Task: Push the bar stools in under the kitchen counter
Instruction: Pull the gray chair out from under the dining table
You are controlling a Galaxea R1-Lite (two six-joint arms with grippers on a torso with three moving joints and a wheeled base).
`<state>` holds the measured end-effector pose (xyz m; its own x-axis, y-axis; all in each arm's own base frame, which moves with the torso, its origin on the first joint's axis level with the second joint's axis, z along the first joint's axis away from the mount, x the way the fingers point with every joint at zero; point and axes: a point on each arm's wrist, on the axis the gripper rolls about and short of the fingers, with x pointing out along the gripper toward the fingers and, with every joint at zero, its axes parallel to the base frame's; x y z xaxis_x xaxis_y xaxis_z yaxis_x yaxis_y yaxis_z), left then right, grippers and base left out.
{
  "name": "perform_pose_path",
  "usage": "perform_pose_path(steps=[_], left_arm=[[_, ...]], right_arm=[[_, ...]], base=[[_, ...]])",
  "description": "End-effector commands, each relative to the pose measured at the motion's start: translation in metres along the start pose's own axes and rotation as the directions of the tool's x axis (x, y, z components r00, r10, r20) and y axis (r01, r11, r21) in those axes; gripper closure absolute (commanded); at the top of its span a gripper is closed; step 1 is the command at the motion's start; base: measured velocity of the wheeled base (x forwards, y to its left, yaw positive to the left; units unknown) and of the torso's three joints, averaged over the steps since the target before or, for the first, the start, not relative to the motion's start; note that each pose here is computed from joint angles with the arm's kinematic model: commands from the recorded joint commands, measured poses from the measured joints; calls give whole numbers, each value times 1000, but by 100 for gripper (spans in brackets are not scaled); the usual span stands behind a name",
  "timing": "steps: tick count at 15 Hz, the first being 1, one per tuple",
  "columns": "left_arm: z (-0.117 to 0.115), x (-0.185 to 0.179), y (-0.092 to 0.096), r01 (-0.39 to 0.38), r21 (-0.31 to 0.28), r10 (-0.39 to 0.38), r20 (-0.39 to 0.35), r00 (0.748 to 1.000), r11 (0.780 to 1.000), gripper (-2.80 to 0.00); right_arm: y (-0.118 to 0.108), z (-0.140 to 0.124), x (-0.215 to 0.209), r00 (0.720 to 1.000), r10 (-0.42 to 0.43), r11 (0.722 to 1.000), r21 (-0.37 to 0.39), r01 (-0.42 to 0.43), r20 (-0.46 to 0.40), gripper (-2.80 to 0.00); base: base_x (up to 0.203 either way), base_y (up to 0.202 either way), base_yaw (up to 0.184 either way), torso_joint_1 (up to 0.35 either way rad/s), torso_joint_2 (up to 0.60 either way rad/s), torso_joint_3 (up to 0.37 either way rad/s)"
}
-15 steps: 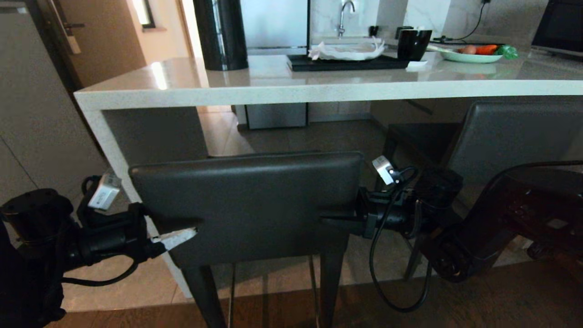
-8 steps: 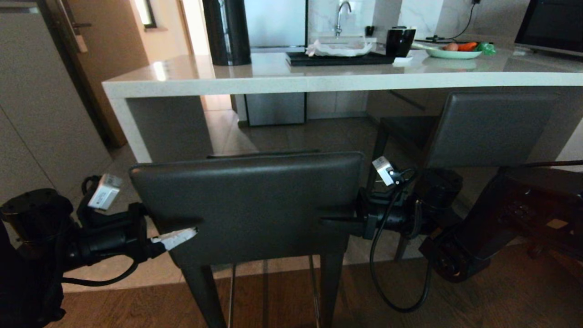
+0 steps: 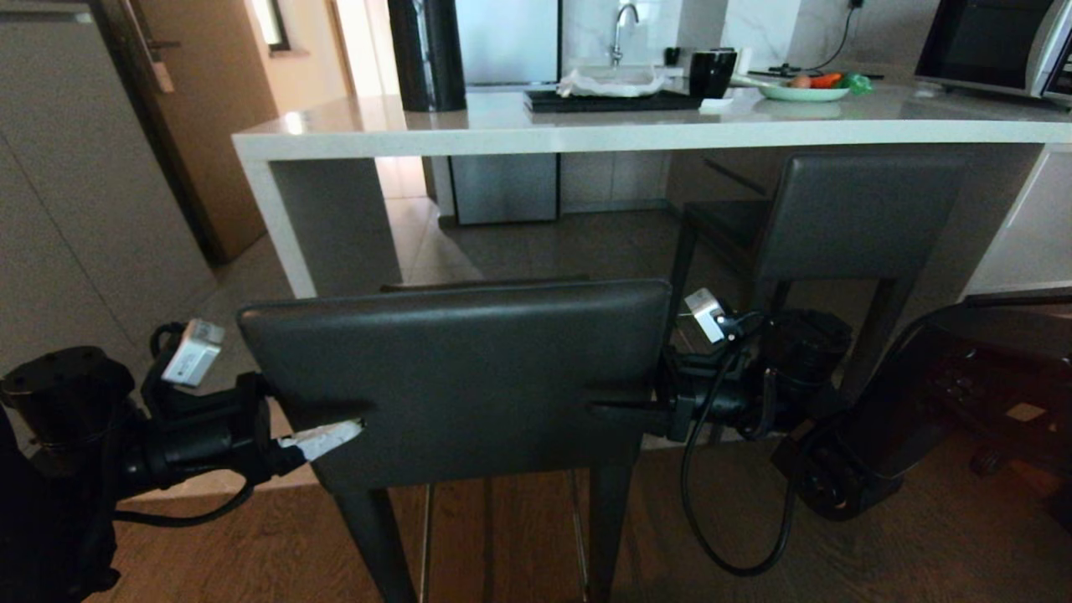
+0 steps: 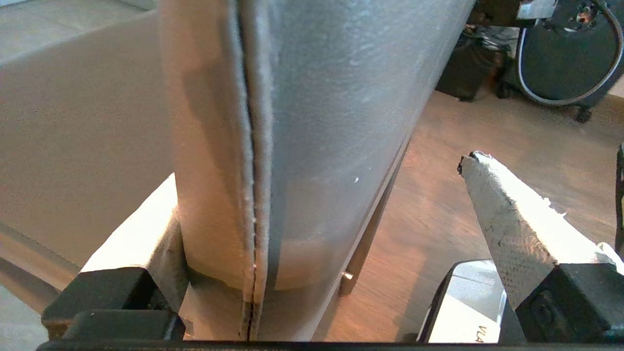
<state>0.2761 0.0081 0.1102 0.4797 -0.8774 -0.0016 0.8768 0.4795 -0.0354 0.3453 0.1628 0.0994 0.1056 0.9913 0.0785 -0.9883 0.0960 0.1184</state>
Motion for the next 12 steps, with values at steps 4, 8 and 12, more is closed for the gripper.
perform_pose_path(steps=[4,8,12], left_arm=[[2,0,1,-3,13,3,6,1000,1000,-280],[2,-1,2,-10,13,10,6,1000,1000,-280],[1,-23,6,-90,0,90,5,996,996,-280]], right_arm=[[0,2,0,1000,4,1000,-10,-4,5,-280],[0,2,-1,1000,3,1000,-11,-3,5,-280],[-17,11,-33,998,-54,998,-35,54,13,-280]], base=[[-149,0,-3,1,3,1],[0,0,0,0,0,0],[0,0,0,0,0,0]])
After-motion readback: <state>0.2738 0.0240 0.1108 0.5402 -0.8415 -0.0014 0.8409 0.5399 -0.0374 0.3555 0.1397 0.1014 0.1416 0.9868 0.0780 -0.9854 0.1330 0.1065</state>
